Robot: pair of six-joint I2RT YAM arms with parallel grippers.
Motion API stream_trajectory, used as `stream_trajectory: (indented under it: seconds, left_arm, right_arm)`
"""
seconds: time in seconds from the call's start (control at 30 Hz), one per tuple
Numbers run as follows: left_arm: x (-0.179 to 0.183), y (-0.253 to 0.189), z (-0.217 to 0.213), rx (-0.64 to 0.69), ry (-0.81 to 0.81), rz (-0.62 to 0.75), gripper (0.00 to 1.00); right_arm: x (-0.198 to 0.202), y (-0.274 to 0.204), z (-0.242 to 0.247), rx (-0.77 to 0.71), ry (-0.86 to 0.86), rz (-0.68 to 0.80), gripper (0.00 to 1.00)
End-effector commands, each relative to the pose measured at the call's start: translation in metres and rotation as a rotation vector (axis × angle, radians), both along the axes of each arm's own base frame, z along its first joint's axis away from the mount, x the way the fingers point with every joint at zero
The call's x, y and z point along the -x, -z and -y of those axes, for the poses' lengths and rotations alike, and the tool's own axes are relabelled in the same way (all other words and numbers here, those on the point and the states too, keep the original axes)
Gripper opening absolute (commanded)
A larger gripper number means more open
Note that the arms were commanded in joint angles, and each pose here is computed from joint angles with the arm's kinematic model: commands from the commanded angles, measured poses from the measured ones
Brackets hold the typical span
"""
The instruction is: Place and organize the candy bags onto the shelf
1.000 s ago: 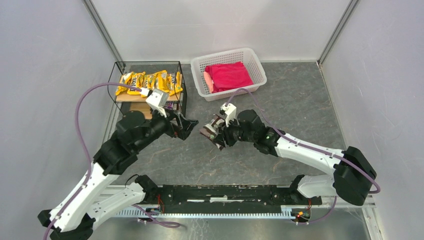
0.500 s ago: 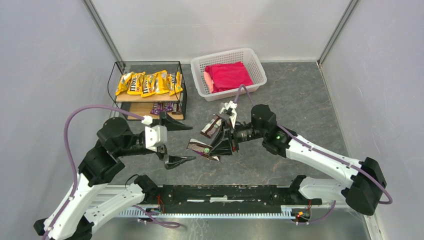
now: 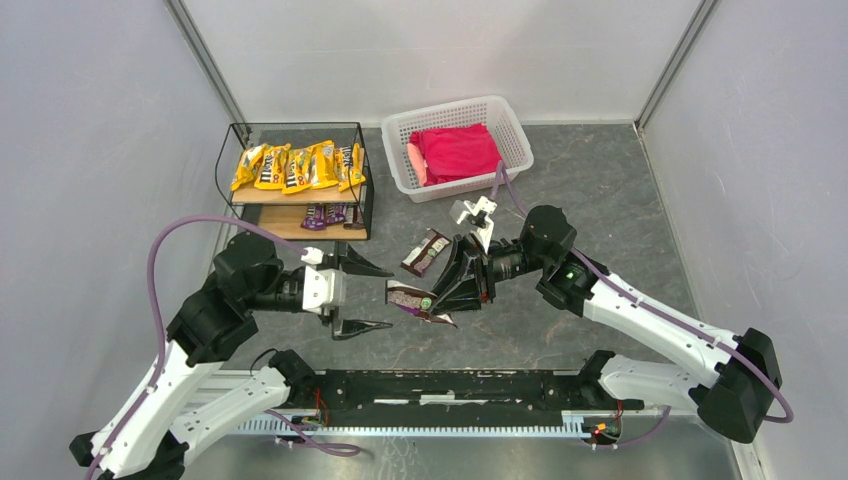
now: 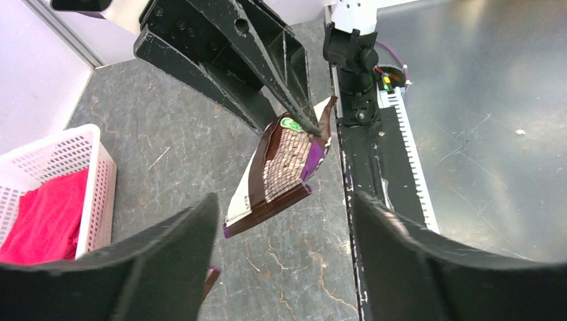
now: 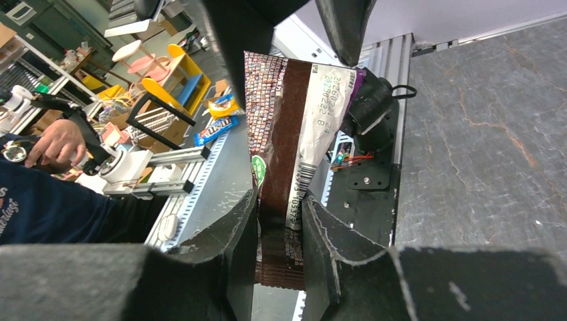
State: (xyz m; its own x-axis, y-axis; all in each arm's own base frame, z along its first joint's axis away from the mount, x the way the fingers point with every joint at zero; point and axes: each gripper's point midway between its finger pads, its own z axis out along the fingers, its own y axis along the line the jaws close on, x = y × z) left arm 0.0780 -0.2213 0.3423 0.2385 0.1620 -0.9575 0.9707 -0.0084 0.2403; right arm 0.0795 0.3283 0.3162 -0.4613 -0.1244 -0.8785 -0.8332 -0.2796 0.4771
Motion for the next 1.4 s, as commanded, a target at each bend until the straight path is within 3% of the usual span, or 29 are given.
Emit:
stream_trajectory:
  seconds: [0.0,0.27,0.47,0.8,1.13,1.2,1.27,1.33,1.37]
  left_arm:
    - [-0.009,-0.003,0.004,0.024,0.0,0.087,0.72]
    - [-0.009,-0.009,0.011,0.077,0.015,0.089,0.58]
    - [-0.004,-0.013,0.012,0.094,0.044,0.084,0.69]
    - [0.001,-0.015,0.01,0.105,0.056,0.09,0.33]
    - [-0.005,0.007,0.01,0.062,0.015,0.01,0.14]
    - [-0.005,0.009,0.011,0.068,0.011,0.0,0.12]
    - [-0.007,0.011,0.012,0.079,0.001,-0.019,0.08]
    - [-0.009,0.016,0.014,0.082,-0.008,-0.048,0.06]
    - [-0.011,0.02,0.016,0.079,-0.019,-0.075,0.03]
  right_arm:
    - [0.009,-0.029,0.005,-0.084,-0.043,0.058,0.33]
    - [0.01,-0.027,0.005,-0.084,-0.057,0.051,0.33]
    - [0.009,-0.022,0.004,-0.073,-0.055,0.036,0.33]
    - [0.007,-0.019,0.003,-0.065,-0.042,0.024,0.33]
    - [-0.016,0.003,0.009,0.007,0.071,0.047,0.45]
    - [-0.03,0.011,0.016,0.034,0.129,0.047,0.56]
    - [-0.054,0.019,0.028,0.081,0.241,0.06,0.8]
    - [-0.087,0.035,0.045,0.187,0.402,0.104,0.98]
    - [-0.106,0.048,0.058,0.282,0.514,0.132,0.98]
